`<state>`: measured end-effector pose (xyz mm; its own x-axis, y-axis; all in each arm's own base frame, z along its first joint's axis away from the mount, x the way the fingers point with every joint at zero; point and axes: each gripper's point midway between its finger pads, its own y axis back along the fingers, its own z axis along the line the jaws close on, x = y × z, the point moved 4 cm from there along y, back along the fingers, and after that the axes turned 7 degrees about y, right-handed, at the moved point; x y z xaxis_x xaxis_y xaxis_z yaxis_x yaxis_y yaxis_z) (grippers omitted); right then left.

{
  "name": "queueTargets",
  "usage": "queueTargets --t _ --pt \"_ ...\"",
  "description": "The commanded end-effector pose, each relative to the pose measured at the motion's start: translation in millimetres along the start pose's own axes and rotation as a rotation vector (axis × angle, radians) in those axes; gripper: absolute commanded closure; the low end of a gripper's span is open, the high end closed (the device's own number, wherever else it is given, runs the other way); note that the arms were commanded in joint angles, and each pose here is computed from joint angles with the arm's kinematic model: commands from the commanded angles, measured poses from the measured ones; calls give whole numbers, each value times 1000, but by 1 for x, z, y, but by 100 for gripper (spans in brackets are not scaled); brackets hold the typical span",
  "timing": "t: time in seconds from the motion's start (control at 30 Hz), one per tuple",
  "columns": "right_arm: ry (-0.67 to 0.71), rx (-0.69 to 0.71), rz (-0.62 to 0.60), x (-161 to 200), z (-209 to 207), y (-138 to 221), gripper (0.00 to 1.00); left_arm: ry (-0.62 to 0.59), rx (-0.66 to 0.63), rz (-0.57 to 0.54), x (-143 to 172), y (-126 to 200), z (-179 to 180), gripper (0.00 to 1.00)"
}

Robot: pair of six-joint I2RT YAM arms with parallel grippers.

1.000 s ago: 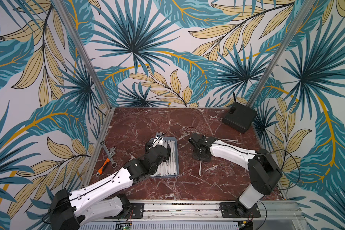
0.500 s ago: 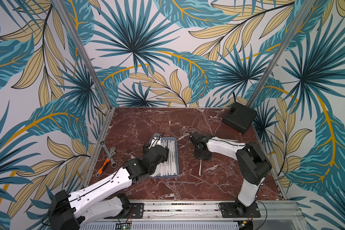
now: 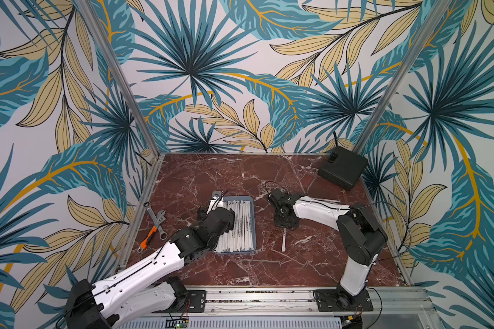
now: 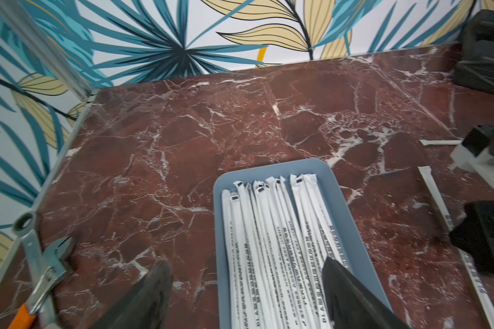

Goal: Put the straws into the storage box
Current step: Pick up the straw from the center of the board, then place the straw in the storage box.

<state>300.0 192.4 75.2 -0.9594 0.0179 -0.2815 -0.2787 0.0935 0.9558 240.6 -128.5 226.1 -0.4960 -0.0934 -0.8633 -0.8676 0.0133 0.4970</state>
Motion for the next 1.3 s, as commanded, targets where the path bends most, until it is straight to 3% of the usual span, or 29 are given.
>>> queueTargets --t 0.0,0.17,0.5,0.83,1.07,1.17,1.27 --pt "31 -98 -84 -3 35 50 95 50 -104 -12 -6 4 35 13" --pt "153 -219 -140 -2 119 87 95 159 -149 26 -4 3 62 14" --pt "133 -290 -74 -11 186 56 96 195 -120 49 6 4 63 14" --pt "69 -305 -24 -4 204 28 96 189 -83 76 8 -5 53 14" --pt "107 -210 -32 -1 197 4 95 186 -86 75 8 -2 55 14" --pt "139 -229 -18 1 197 13 88 186 -85 72 8 -1 55 14" --pt "158 -276 -54 -6 192 44 78 184 -81 66 4 -1 54 14"
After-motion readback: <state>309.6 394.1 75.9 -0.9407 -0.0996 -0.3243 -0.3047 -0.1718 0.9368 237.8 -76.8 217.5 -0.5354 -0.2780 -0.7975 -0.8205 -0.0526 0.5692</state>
